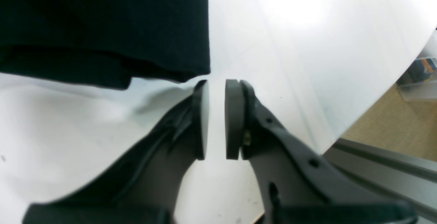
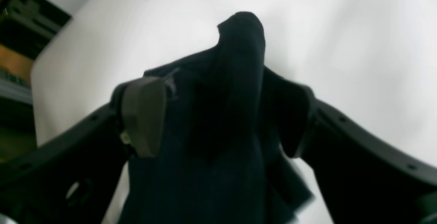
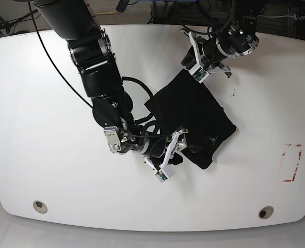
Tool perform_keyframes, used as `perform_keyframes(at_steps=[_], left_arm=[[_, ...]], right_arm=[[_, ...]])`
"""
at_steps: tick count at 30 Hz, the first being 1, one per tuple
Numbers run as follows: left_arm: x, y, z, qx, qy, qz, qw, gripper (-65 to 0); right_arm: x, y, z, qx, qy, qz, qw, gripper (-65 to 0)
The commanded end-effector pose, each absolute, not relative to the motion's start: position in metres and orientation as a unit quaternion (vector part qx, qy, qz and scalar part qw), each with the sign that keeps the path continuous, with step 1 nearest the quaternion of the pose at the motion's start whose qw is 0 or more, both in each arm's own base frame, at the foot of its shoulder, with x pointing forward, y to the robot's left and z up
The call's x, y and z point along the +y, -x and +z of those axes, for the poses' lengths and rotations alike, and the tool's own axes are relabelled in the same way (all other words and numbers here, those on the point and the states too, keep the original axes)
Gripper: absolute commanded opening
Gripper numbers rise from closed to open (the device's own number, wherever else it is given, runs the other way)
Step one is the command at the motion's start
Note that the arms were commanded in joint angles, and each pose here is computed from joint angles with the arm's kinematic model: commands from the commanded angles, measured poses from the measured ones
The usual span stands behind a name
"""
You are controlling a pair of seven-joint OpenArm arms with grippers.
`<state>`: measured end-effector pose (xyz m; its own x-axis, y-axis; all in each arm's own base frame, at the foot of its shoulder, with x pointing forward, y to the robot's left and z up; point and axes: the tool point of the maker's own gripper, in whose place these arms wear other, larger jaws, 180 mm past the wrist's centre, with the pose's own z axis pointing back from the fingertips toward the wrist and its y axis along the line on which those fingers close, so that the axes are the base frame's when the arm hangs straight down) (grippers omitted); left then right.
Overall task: Fold the T-shirt properly
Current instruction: 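Fold the held corner over the bundle with the right gripper, then release the right gripper and grasp the bundle with the left gripper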
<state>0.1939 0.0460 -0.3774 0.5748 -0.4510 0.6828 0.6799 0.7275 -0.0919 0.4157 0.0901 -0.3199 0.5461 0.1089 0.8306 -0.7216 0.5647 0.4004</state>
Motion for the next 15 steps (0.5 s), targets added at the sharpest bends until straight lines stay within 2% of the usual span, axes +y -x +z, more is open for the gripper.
perform_keyframes(at_steps=[1,6,10,15], left_arm=[[0.04,-0.202,-0.361,-0.357,0.181,-0.323,0.858,-58.2],[0.032,-0.231,-0.342,-0.396,0.178,-0.32,0.842,-58.1],[0.033,-0.256,-0.325,-0.426,0.166,-0.312,0.833,-57.8],[0.042,-0.304,-0.294,-0.478,0.152,-0.193,0.843,-48.5]], right_arm=[[0.084,-0.421,-0.282,-0.443,-0.381,0.283,0.761,-17.3],[0.058,-0.406,-0.269,-0.465,-0.348,0.315,0.751,-17.3],[0.024,-0.402,-0.268,-0.475,-0.318,0.306,0.761,-17.4],[-0.028,-0.406,-0.269,-0.493,-0.293,0.242,0.783,-17.4]])
